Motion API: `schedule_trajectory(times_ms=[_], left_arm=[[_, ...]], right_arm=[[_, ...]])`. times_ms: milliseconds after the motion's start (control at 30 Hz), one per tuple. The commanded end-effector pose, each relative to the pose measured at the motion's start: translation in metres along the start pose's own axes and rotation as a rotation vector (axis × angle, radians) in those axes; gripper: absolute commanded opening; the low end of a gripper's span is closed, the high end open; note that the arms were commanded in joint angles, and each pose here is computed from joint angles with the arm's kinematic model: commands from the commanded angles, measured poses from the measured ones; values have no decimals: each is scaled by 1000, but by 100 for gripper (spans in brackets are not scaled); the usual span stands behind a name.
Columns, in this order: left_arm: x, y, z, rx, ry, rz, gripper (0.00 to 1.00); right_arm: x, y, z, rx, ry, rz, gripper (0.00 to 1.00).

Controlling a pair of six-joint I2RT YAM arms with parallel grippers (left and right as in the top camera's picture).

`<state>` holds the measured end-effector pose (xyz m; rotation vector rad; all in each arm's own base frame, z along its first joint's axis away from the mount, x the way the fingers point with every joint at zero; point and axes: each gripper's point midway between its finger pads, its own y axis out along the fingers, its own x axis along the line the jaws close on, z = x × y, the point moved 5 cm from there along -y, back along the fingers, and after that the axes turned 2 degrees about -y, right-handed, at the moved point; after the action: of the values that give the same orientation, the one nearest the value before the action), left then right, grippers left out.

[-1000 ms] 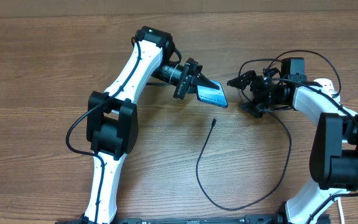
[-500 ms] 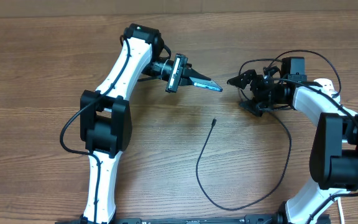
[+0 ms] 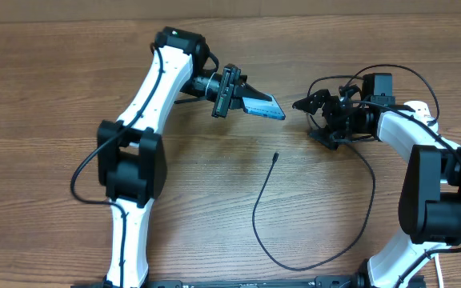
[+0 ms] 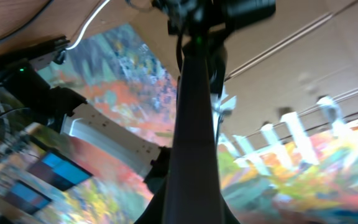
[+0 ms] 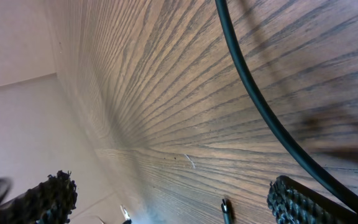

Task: Plug charger to phone and switch on socket

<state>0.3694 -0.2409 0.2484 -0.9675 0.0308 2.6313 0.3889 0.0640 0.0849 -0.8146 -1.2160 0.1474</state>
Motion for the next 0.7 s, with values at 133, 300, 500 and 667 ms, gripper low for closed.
schedule_trajectory(times_ms=[133, 300, 500, 667], left_arm=[[-13, -2, 79, -100, 173, -101, 4], [-25, 0, 114, -24, 145, -15, 4], [-33, -2, 129, 41, 105, 49, 4], [-36, -3, 133, 74, 55, 75, 4]], right_arm=[[0, -1, -3, -9, -10, 0, 100], [0, -1, -3, -9, -10, 0, 100], [0, -1, -3, -9, -10, 0, 100], [0, -1, -3, -9, -10, 0, 100]])
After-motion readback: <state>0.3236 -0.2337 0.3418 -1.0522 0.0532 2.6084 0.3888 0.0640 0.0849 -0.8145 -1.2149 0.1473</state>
